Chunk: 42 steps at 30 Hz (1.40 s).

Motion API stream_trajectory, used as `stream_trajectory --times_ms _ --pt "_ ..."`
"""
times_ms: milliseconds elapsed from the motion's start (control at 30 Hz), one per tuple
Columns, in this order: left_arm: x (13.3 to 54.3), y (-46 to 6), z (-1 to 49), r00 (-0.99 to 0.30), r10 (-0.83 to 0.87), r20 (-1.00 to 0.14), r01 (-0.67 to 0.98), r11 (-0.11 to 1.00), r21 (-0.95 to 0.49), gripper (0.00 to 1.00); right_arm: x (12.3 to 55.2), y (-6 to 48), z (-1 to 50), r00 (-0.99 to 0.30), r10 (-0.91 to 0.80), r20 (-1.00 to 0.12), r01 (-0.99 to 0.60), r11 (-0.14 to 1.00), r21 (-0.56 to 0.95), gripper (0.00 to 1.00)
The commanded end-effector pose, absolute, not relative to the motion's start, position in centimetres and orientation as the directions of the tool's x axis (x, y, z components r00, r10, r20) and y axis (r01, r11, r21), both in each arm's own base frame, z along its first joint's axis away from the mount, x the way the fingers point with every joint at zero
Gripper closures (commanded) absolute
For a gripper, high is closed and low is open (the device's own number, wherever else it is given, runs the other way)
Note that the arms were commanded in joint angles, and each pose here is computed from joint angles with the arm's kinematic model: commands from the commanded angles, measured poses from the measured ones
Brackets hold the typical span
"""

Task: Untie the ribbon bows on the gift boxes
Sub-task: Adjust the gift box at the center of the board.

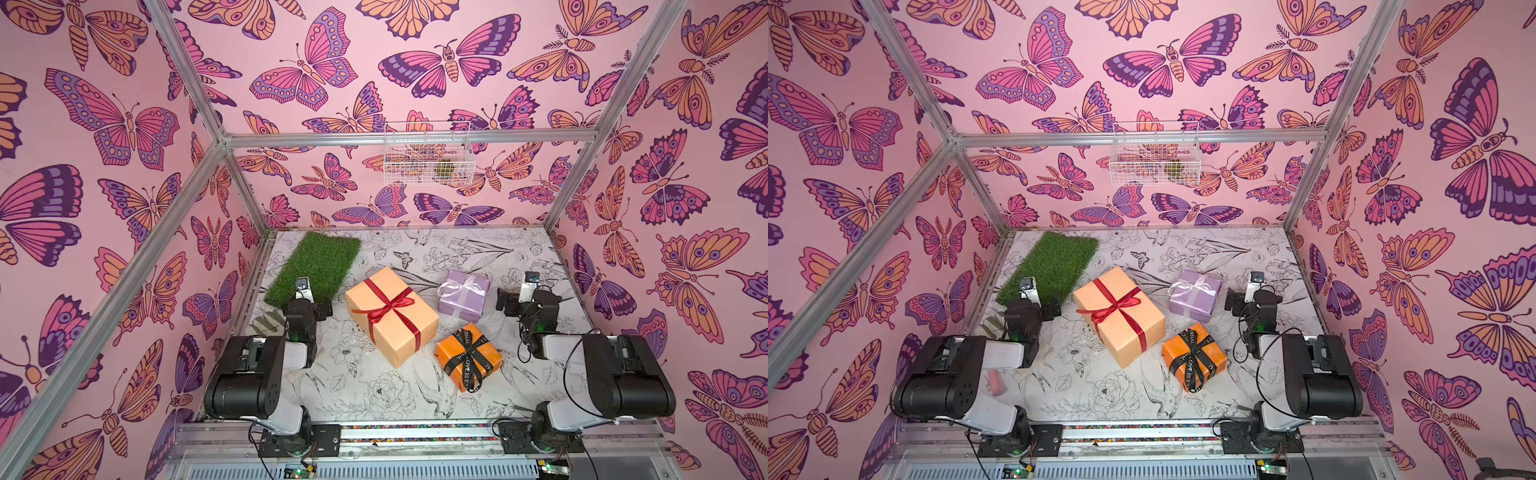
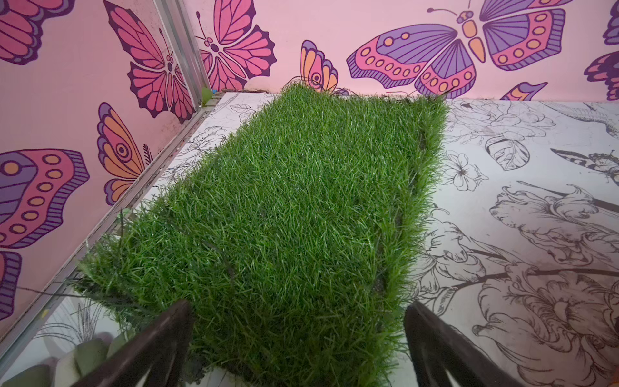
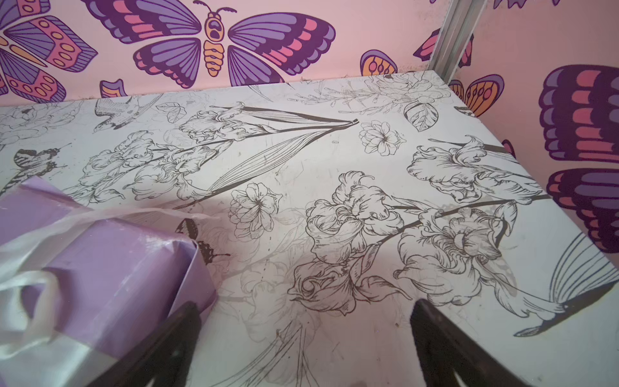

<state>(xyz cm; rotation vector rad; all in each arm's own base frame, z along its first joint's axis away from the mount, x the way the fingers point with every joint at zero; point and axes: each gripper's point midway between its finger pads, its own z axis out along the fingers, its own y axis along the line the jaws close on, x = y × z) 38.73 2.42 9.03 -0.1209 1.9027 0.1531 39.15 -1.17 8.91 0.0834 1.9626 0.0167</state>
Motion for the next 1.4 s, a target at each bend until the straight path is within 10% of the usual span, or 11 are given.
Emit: stream_trajectory --times_ms 0,833,1100,1367 --pt "38.9 2.8 9.2 -0.325 -0.002 -0.946 -0.173 0.983 0.057 0.00 39.6 -0.8 9.3 -0.371 0.063 -0.926 0.042 0.998 0.051 0.01" --pt "38.6 2.2 10.5 -0.296 0.036 -0.954 -0.180 0.979 0.093 0.00 39.3 -3.2 12.5 -0.419 0.126 -0.899 0.197 0.979 0.046 0.01" --pt "37.3 1.8 11.5 -0.282 0.096 -0.955 -0.213 0.964 0.160 0.00 37.2 -2.8 16.6 -0.396 0.520 -0.757 0.372 0.845 0.385 0.00" --pt "35.5 0.0 20.3 -0.232 -0.066 -0.970 -0.179 0.983 -0.024 0.00 36.6 4.2 17.7 -0.602 0.516 -0.609 0.115 0.811 0.573 0.15"
